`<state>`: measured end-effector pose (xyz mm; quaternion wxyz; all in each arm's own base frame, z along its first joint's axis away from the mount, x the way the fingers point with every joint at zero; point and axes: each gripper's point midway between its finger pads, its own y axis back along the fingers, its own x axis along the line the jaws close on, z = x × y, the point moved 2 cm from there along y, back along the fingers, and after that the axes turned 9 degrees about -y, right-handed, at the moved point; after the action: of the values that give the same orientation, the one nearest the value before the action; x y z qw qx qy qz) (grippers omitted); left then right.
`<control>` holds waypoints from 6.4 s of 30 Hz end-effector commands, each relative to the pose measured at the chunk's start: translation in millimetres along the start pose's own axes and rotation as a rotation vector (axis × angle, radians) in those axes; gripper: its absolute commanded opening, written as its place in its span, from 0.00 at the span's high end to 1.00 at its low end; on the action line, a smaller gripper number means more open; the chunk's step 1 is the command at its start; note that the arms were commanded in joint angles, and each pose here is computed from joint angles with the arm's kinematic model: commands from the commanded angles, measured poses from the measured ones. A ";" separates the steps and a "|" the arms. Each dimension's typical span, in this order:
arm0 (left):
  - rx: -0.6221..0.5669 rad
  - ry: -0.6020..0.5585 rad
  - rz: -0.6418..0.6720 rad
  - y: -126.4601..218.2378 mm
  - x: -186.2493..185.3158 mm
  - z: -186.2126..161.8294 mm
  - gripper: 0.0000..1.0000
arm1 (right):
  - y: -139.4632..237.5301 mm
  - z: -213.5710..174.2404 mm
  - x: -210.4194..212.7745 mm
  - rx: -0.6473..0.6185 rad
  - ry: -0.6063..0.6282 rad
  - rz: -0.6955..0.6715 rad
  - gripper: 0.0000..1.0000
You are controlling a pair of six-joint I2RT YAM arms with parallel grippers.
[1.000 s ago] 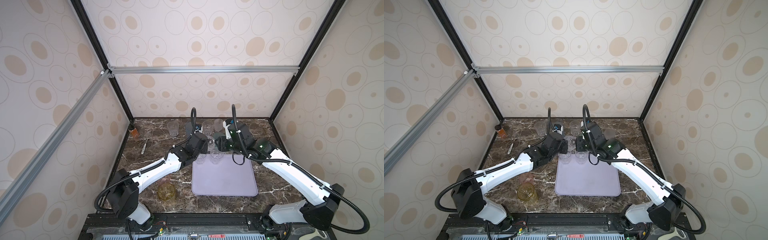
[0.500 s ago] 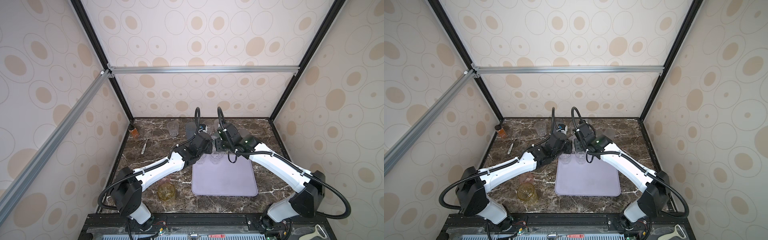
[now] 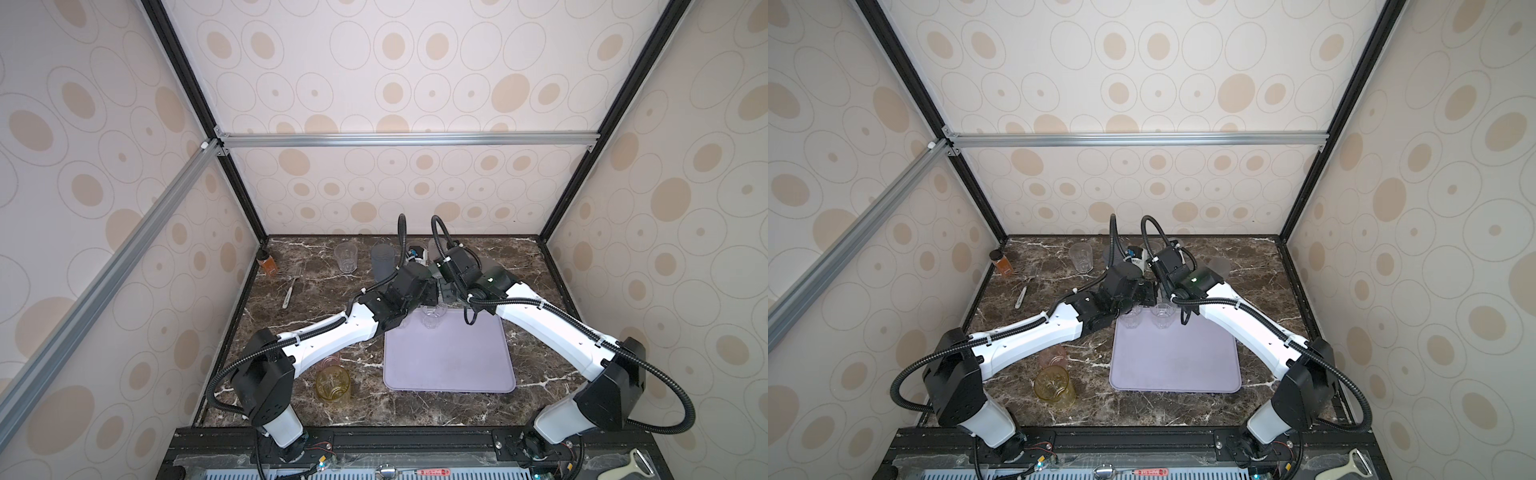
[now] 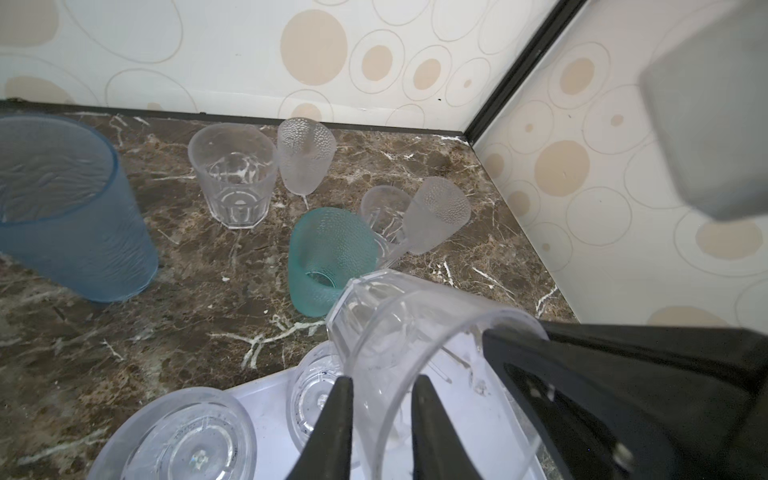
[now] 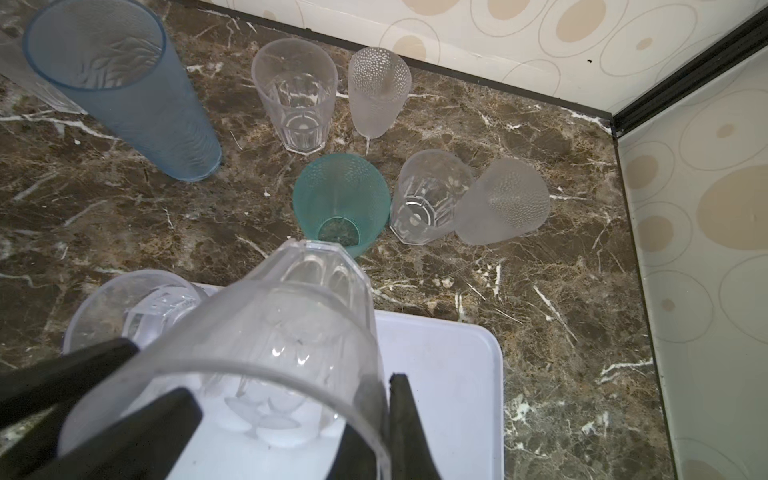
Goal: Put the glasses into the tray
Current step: 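Grip the third glass with the right gripper while the left gripper holds it, then set the glass upside down on the tray with the right gripper while the left releases, then reach the left gripper back to the cluster and grasp a fourth clear glass, then carry the fourth glass over the tray with the left gripper while the right approaches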
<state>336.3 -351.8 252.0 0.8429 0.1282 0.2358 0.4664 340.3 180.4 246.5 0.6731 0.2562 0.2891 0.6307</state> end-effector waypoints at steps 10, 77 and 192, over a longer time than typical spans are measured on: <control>-0.207 -0.163 -0.017 40.4 -8.2 40.7 0.49 | 2.0 -6.9 -70.0 0.135 -0.150 0.008 1.00; -0.232 -0.311 0.187 26.9 38.5 -0.7 0.41 | -98.3 -65.2 -68.8 0.529 -0.216 0.005 0.64; -0.033 -0.078 0.074 -21.1 18.5 44.2 1.00 | 54.0 30.5 2.7 -0.034 -0.232 0.313 0.54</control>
<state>381.4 -328.8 236.5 0.8185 0.2010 0.1864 0.5048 322.1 184.5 313.4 0.6008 0.3593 0.1368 0.7009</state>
